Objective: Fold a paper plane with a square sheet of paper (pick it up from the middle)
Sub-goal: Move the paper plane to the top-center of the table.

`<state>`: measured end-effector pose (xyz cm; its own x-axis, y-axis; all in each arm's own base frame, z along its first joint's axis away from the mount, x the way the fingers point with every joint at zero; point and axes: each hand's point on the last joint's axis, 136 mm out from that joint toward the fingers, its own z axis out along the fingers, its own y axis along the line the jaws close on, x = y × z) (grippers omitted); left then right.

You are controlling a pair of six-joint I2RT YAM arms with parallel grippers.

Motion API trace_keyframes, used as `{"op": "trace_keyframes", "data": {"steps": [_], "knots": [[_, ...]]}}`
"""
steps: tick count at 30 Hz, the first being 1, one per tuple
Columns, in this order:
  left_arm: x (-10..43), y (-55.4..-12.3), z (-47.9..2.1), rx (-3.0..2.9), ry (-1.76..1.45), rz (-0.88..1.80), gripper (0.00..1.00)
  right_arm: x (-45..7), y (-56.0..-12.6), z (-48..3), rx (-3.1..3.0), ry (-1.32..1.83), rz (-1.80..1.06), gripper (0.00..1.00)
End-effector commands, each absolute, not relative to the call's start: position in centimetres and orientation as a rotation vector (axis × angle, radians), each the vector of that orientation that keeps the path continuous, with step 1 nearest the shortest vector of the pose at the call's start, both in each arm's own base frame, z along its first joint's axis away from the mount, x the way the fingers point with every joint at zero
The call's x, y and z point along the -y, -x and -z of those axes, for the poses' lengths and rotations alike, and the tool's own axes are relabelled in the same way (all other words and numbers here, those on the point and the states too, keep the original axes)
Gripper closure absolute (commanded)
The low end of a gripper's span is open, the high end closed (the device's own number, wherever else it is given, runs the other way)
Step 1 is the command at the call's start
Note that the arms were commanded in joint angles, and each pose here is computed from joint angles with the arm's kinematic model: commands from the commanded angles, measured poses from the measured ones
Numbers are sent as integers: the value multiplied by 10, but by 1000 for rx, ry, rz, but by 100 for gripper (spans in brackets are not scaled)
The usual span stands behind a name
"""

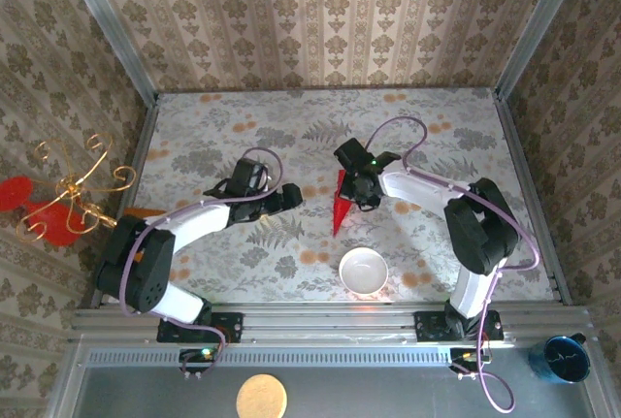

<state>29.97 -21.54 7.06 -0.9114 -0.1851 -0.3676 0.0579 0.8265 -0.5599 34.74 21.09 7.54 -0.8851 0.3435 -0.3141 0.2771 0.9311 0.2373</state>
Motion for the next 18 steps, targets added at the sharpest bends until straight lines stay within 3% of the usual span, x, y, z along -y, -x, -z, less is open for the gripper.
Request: {"op": "trace_keyframes", "data": {"steps": [1,9,18], "knots": [[218,-299,-85,-2557,72,894,0,-229,-369,-119,-2609,-241,-425,100],[200,-309,-102,-2503,136,878,0,-279,-374,-144,-2488,72,-911,99],[209,-316,-99,-2497,180,929,5,-295,-369,-101,-2522,124,-1182,99]]}}
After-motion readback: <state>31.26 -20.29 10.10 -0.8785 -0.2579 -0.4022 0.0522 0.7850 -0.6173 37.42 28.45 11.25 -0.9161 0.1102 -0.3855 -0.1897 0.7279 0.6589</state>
